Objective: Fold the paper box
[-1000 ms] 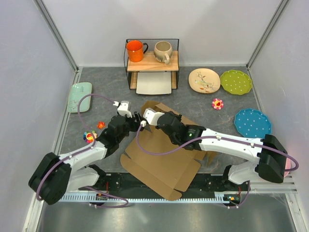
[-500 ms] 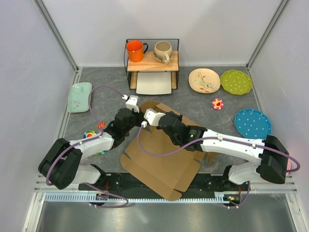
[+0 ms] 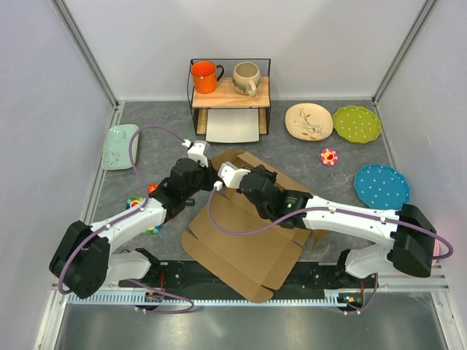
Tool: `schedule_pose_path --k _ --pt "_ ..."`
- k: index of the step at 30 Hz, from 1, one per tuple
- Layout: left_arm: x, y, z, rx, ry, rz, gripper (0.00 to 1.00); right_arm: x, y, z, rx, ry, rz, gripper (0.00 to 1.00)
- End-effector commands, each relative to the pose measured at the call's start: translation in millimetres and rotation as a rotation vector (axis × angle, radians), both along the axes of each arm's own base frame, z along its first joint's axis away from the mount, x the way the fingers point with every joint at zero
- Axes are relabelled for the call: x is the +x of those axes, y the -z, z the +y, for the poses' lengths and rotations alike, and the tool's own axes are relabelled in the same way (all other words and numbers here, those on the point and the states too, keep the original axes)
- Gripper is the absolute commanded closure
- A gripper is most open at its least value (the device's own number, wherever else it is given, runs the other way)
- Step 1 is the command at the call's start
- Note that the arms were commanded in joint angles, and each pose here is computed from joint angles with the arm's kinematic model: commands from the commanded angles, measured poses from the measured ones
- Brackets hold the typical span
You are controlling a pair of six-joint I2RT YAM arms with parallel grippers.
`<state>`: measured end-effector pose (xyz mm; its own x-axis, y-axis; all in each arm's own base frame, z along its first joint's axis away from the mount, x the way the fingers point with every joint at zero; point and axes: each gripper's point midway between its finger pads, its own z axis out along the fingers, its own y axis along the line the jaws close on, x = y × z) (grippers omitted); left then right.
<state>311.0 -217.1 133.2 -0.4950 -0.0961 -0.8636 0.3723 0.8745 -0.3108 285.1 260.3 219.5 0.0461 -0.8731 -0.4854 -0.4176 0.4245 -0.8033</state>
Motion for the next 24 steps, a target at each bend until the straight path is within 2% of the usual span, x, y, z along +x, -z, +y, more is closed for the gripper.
schedule_pose_path --k 1,7,14,19,24 --pt "-10 -24 -16 -0.236 -0.015 0.052 0.91 1 -8 1 0.005 0.030 -0.053 1.00" --pt "-24 -14 -24 -0.362 -0.021 0.127 0.91 1 -17 -3 0.008 0.063 -0.125 1.00" --pt "-34 -5 -21 -0.453 -0.028 0.083 0.91 -10 0 -15 -0.032 0.061 -0.195 1.00" --pt "-36 -15 -19 -0.537 -0.040 0.046 0.91 -25 11 -25 -0.037 0.041 -0.233 1.00" --pt "-41 -21 -28 -0.558 0.016 0.059 0.85 -35 12 -30 -0.024 0.045 -0.239 1.00"
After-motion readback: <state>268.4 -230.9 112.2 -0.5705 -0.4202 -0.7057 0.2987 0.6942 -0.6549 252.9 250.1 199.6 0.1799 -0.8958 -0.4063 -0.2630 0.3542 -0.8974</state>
